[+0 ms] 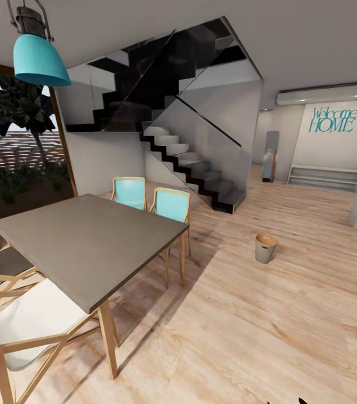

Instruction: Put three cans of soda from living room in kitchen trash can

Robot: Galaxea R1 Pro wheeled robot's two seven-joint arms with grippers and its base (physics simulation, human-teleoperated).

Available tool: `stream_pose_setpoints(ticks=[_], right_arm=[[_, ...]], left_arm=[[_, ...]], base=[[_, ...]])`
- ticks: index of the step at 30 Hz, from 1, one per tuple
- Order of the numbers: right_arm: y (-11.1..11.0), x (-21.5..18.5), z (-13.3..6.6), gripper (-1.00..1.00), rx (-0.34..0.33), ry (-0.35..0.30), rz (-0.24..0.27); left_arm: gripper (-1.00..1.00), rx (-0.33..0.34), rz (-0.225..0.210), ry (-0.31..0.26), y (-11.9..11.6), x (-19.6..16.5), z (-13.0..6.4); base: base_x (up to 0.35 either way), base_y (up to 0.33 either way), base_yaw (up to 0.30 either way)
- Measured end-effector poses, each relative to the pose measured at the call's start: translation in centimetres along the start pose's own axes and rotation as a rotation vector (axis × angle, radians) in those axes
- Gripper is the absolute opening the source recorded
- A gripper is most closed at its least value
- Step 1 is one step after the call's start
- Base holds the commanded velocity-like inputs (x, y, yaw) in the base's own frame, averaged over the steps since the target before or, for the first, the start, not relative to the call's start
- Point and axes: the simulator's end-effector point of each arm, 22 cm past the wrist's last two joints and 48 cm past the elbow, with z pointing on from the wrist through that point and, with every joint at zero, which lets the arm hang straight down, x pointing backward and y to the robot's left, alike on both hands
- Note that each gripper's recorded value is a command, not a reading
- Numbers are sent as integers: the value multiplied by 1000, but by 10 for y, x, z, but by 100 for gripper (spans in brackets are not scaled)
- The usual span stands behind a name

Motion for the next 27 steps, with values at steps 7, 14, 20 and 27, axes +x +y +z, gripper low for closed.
stream_pose_setpoints(ticks=[7,14,20,27], right_arm=[[0,0,0,100,1,-2,1],[0,-1,0,100,2,-3,3],[0,-1,0,100,1,-5,3],[0,-3,0,100,0,-8,3]], left_arm=[[100,-1,1,0,1,0,0],[100,-2,4,0,3,0,0],[100,-2,4,-3,3,-1,0],[100,-2,4,-7,3,-3,0]], base=[[205,-2,0],[204,0,-53],[202,0,-189],[197,-35,-228]])
